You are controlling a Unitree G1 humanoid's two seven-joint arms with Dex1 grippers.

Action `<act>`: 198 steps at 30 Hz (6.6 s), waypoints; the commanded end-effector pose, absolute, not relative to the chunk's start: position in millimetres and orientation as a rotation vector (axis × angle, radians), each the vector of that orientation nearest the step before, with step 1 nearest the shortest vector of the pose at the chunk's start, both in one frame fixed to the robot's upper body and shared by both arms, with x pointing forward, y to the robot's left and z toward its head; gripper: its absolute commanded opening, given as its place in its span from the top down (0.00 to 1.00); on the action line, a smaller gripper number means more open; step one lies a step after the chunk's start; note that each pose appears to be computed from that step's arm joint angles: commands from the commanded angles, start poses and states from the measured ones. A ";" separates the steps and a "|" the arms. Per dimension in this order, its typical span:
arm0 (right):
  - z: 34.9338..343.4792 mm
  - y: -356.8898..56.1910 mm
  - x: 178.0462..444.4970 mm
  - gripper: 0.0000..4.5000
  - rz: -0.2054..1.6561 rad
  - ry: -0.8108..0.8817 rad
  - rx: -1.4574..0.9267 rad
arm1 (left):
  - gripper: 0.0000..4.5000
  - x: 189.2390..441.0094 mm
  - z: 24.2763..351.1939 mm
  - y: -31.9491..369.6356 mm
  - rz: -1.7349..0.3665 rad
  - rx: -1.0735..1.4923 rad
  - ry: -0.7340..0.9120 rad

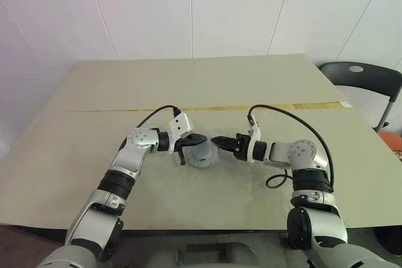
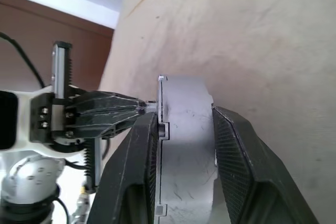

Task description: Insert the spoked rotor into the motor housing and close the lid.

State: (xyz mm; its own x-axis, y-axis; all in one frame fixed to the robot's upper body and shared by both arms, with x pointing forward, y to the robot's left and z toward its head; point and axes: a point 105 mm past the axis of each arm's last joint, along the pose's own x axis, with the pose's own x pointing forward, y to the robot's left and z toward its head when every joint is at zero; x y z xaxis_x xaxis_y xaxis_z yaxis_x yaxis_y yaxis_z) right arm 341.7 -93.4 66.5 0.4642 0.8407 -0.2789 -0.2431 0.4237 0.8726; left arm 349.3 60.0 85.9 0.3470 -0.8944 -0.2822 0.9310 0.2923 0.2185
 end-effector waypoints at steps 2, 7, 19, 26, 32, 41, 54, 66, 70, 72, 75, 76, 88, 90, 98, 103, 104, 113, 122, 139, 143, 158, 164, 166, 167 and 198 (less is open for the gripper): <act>78.7 -83.1 343.1 0.73 0.841 0.793 0.872 | 1.00 347.1 87.2 60.0 -1.219 0.380 0.103; 81.5 -83.2 344.7 0.73 0.846 0.772 0.875 | 1.00 349.4 89.3 63.1 -1.192 0.376 0.089; 57.9 -88.2 314.4 0.73 0.962 0.881 0.622 | 1.00 347.2 86.0 60.7 -1.185 0.365 0.086; 40.8 -94.9 304.3 0.73 0.977 0.935 0.581 | 1.00 347.6 86.4 60.6 -1.182 0.364 0.083; 43.8 -92.1 297.9 0.73 1.019 0.933 0.605 | 1.00 347.8 86.5 60.8 -1.181 0.367 0.081; 48.4 -88.0 281.5 0.73 1.115 0.927 0.536 | 1.00 347.9 85.8 59.1 -1.180 0.371 0.077; 40.9 -94.9 300.1 0.73 0.997 0.912 0.609 | 1.00 348.6 84.5 59.4 -1.164 0.373 0.072; 55.0 -99.2 325.8 0.73 0.890 0.801 0.886 | 1.00 384.7 110.2 84.9 -0.911 0.432 -0.071; 55.0 -99.7 328.6 0.73 0.869 0.796 0.913 | 1.00 395.7 121.5 98.9 -0.811 0.444 -0.119; 57.5 -101.6 332.7 0.73 0.853 0.778 0.947 | 1.00 400.6 127.4 108.1 -0.765 0.431 -0.137; 64.2 -106.6 343.2 0.73 0.816 0.723 1.033 | 1.00 400.0 127.8 114.5 -0.753 0.411 -0.139; 65.7 -108.3 346.8 0.73 0.798 0.707 1.062 | 1.00 398.5 125.6 116.1 -0.755 0.408 -0.133; 63.7 -129.3 387.6 0.73 0.499 0.583 1.279 | 1.00 386.7 111.9 121.9 -0.771 0.316 -0.078; 63.0 -128.9 390.6 0.73 0.480 0.571 1.291 | 1.00 390.6 108.5 128.1 -0.724 0.278 -0.053; 78.7 -113.9 412.1 0.73 0.464 0.433 1.405 | 0.51 386.4 96.6 126.4 -0.667 -0.074 -0.006; 89.8 -96.8 419.3 0.73 0.512 0.405 1.419 | 0.14 388.9 102.5 123.5 -0.600 -0.317 -0.017; 92.4 -94.5 419.9 0.73 0.524 0.400 1.421 | 0.07 389.2 104.8 122.5 -0.594 -0.354 -0.021; 97.6 -88.8 417.2 0.73 0.586 0.382 1.432 | 0.01 396.7 92.4 128.0 -0.493 -0.597 0.104; 107.8 -85.5 411.1 0.73 0.680 0.355 1.456 | 0.01 392.1 96.1 104.8 -0.590 -0.714 0.185; 105.7 -77.7 405.3 0.73 0.721 0.383 1.433 | 0.01 391.0 105.6 83.9 -0.645 -0.904 0.171; 110.5 -74.9 403.5 0.73 0.755 0.375 1.438 | 0.01 393.7 97.2 75.6 -0.620 -0.956 0.218; 120.2 -64.7 390.0 0.73 0.874 0.375 1.420 | 0.35 405.6 101.3 85.6 -0.518 -1.149 0.154; 118.0 -63.3 390.8 0.73 0.864 0.383 1.414 | 0.49 402.4 108.4 82.6 -0.539 -1.202 0.120; 117.7 -63.4 391.1 0.73 0.861 0.383 1.411 | 0.50 401.8 108.8 81.7 -0.541 -1.209 0.116; 117.6 -63.5 391.2 0.73 0.860 0.382 1.410 | 0.50 401.5 108.9 81.4 -0.543 -1.211 0.114; 113.1 -68.8 405.1 0.22 0.757 0.325 1.306 | 0.51 425.7 110.1 219.9 0.103 -1.200 -0.263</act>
